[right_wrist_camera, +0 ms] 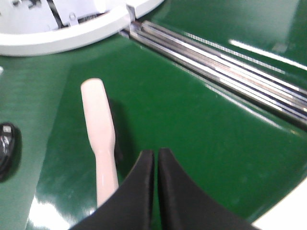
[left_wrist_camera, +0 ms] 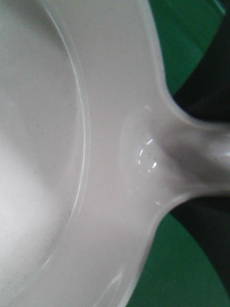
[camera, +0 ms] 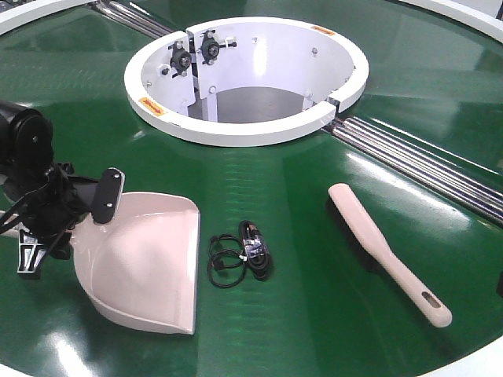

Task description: Clean and inspect green conveyor with broom and dustpan

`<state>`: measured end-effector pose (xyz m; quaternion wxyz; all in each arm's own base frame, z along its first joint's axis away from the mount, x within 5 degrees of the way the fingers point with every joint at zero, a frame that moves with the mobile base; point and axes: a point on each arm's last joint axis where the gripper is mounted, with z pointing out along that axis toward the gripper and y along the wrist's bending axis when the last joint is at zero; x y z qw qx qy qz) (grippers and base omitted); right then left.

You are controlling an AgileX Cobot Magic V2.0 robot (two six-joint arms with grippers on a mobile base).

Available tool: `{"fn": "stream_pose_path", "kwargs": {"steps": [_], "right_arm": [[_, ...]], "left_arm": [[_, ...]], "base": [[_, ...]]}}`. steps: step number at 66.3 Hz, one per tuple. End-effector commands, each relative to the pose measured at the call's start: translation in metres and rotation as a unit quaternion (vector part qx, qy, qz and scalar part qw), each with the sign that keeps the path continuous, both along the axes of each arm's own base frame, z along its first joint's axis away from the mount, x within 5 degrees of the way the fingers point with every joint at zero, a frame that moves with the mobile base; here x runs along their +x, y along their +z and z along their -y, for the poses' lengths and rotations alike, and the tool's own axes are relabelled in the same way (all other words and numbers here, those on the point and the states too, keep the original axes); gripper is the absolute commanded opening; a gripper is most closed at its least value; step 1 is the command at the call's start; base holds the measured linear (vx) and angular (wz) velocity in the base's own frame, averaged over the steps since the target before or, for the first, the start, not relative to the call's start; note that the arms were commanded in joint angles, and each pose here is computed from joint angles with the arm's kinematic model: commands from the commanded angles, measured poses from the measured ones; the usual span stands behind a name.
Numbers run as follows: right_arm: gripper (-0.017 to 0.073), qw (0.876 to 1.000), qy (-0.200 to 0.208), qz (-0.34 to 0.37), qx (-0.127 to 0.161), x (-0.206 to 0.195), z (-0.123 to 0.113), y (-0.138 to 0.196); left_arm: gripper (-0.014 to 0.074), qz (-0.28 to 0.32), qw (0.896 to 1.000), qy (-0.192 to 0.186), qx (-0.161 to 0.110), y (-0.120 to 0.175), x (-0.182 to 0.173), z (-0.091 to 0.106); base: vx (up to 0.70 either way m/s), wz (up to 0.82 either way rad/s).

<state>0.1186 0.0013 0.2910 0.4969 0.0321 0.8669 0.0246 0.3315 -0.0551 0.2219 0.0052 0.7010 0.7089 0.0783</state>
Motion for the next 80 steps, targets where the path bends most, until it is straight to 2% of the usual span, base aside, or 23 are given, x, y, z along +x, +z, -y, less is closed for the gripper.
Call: {"fn": "stream_pose_path", "kwargs": {"steps": [1,23,27,33,44,58,66,80], "right_arm": [[0.0075,1.0,0.006,0.001,-0.013,0.007,0.001,0.017],[0.0354,0.998,0.018,-0.057,-0.021,0.027,-0.001,0.034],[0.04,0.997,0.038,-0.058,-0.029,0.03,-0.006,0.037],[0.0448,0.992,0.088,-0.073,-0.057,0.038,-0.017,0.04],[0.0475,0.984,0.12,-0.121,-0.048,0.056,-0.036,0.041],[0.0475,0.97,0.128,-0.203,-0.047,0.088,-0.046,0.043],[0.0475,0.957,0.136,-0.248,-0.064,0.107,-0.05,0.036],[0.0475,0.933,0.142,-0.323,-0.071,0.136,-0.057,0.013]], "left_arm": [[-0.0006,0.046,0.999,0.004,-0.015,0.023,0.001,0.003],[-0.0006,0.046,0.999,0.004,-0.015,0.023,0.001,0.003],[-0.0006,0.046,0.999,0.004,-0.015,0.023,0.001,0.003],[-0.0006,0.046,0.999,0.004,-0.015,0.023,0.001,0.003],[-0.0006,0.046,0.999,0.004,-0.015,0.023,0.001,0.003],[-0.0006,0.046,0.999,0.004,-0.015,0.023,0.001,0.003],[-0.0006,0.046,0.999,0.004,-0.015,0.023,0.001,0.003],[-0.0006,0.046,0.999,0.004,-0.015,0.023,0.001,0.003]], "base": [[0.0,0.0],[0.0,0.0],[0.0,0.0],[0.0,0.0],[0.0,0.0],[0.0,0.0],[0.0,0.0],[0.0,0.0]]}}
